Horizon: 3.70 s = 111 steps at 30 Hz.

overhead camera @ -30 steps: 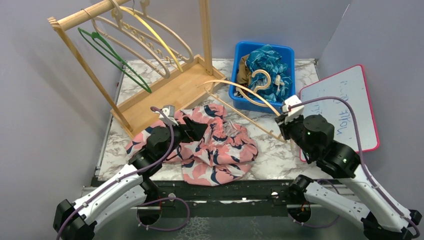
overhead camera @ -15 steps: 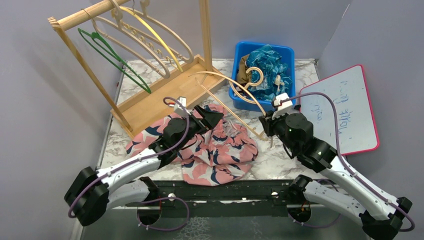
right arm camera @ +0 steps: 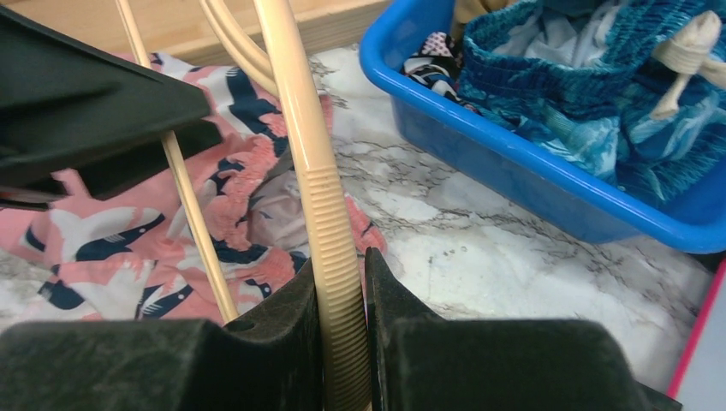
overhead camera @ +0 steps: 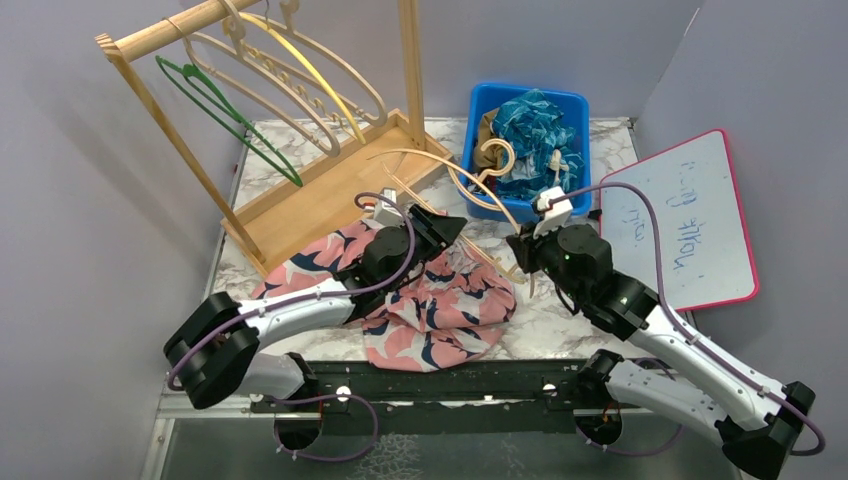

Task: Remove the shorts from the hanger
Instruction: Place the hanger on the clothes rod.

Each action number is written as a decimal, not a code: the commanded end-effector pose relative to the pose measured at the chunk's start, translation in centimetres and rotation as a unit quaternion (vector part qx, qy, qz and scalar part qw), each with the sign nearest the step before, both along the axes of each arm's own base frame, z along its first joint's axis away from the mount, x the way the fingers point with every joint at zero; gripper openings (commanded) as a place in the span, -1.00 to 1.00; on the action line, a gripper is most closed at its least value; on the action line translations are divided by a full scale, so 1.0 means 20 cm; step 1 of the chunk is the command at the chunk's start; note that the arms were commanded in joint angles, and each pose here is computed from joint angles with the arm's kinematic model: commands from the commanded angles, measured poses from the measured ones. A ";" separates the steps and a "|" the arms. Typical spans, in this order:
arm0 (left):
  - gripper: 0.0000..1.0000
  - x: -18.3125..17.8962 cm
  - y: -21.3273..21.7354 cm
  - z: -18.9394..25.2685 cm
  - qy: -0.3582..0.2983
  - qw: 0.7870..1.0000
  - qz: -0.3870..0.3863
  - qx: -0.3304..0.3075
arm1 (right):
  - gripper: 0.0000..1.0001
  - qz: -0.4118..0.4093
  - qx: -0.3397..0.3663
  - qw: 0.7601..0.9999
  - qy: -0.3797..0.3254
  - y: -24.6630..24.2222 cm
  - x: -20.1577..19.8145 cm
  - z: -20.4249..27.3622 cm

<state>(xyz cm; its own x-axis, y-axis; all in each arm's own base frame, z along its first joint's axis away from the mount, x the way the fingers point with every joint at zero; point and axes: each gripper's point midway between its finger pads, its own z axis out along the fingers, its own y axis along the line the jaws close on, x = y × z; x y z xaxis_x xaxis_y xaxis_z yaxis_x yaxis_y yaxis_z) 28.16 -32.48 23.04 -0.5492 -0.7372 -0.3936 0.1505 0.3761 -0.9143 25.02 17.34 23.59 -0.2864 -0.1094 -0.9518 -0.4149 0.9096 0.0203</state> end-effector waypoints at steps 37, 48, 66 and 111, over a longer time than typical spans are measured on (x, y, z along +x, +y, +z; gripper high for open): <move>-1.00 0.05 0.10 0.12 -0.013 0.989 0.000 -0.144 | 0.85 0.091 0.130 0.980 0.117 0.14 -0.28 -0.18; -1.00 0.02 0.15 0.11 -0.017 0.985 -0.006 -0.172 | 0.13 0.259 0.196 0.935 0.143 0.27 -0.35 -0.12; -0.76 0.04 0.13 0.03 0.002 0.976 -0.033 -0.217 | -0.96 0.231 0.230 0.943 0.065 0.20 -0.35 0.06; 0.98 -0.32 0.92 0.30 -0.216 0.928 0.080 0.293 | -0.96 0.207 0.076 0.974 -0.055 0.53 0.53 0.75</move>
